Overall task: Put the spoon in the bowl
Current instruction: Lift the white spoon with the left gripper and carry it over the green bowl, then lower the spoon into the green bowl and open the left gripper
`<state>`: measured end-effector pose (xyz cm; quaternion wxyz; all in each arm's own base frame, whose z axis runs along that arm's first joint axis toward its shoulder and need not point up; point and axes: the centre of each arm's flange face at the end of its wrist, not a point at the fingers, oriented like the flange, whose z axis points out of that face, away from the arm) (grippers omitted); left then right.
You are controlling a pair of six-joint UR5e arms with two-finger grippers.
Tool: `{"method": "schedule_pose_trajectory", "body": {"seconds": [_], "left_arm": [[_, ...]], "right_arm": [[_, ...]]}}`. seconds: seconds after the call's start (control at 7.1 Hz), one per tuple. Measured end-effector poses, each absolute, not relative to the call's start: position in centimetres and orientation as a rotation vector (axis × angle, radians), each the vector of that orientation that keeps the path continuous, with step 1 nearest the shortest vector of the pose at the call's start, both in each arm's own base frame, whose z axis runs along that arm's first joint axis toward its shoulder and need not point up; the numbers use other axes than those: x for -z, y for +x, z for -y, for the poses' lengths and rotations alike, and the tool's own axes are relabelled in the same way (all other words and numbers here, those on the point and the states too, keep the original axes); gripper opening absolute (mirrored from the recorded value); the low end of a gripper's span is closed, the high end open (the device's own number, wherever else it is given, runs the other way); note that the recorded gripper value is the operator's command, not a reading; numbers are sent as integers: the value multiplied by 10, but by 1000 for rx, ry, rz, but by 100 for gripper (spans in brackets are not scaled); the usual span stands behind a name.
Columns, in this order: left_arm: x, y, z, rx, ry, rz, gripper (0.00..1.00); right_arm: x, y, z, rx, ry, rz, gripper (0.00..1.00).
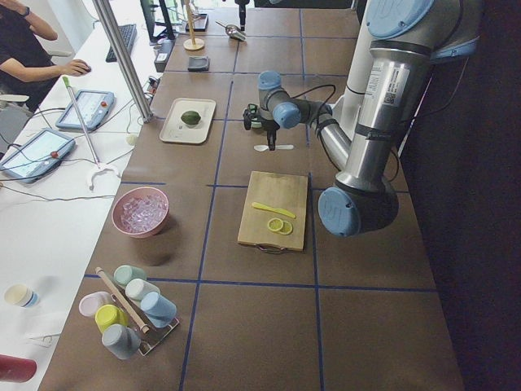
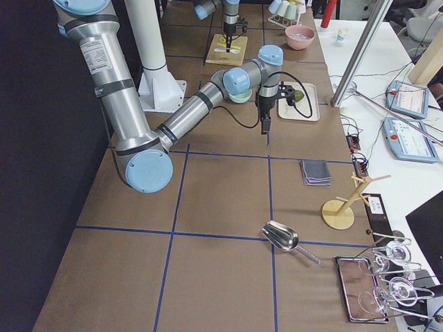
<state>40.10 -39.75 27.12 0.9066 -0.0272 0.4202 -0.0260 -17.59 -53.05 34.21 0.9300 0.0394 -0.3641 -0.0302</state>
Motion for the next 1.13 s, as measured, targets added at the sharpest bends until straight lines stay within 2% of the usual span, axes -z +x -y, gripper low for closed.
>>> {"method": "schedule_pose_trajectory", "body": {"seconds": [0.28,0.56,0.85,0.99,1.13], "left_arm": [[-200,473,415,139,-108,-936,0],[-167,531,433,190,-132,-1018,0],[-156,554,444,204,-141,-1030,2],[-155,559,447,206,-143,-1027,21],[-156,561,448,207,-144,-1025,99]], "right_arm": [[-386,-129,534,112,60,772,100],[-435,-76,537,151,51,800,100],[-459,-57,530,154,35,825,100],[-462,-53,528,152,33,829,100],[-463,-51,528,151,33,831,100]]}}
